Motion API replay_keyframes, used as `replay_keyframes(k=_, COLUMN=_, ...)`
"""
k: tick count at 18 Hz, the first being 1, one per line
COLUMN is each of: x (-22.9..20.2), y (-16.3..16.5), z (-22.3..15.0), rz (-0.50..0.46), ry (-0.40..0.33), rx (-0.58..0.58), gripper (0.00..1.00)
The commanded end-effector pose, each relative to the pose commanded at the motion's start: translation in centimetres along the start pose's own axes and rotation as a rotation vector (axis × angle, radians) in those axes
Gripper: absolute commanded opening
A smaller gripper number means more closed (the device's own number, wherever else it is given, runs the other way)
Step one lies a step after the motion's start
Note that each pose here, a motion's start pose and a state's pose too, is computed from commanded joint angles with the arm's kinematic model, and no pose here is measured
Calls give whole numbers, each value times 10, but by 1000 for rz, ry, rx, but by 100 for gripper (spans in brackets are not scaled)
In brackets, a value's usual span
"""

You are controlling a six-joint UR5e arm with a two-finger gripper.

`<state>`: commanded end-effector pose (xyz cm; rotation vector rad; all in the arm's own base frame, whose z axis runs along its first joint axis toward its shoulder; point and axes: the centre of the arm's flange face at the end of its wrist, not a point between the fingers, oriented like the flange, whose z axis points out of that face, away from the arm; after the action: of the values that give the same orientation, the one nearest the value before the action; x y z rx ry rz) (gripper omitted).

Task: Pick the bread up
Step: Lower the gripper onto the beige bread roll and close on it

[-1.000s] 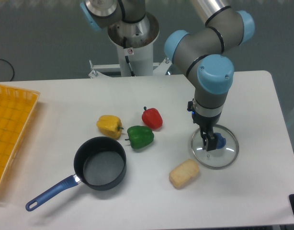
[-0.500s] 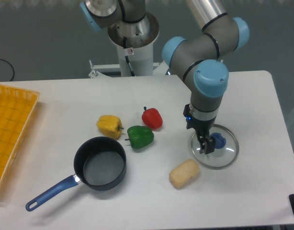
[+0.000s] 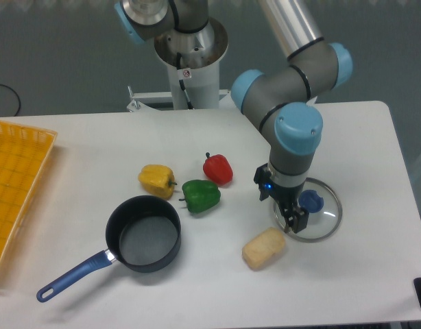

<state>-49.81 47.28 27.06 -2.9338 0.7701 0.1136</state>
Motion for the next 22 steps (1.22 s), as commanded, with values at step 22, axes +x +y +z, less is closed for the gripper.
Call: replay_keyframes(k=22, x=-3, y=-10, z=76, rz=-22, ry=21, rx=-28, gripper=90)
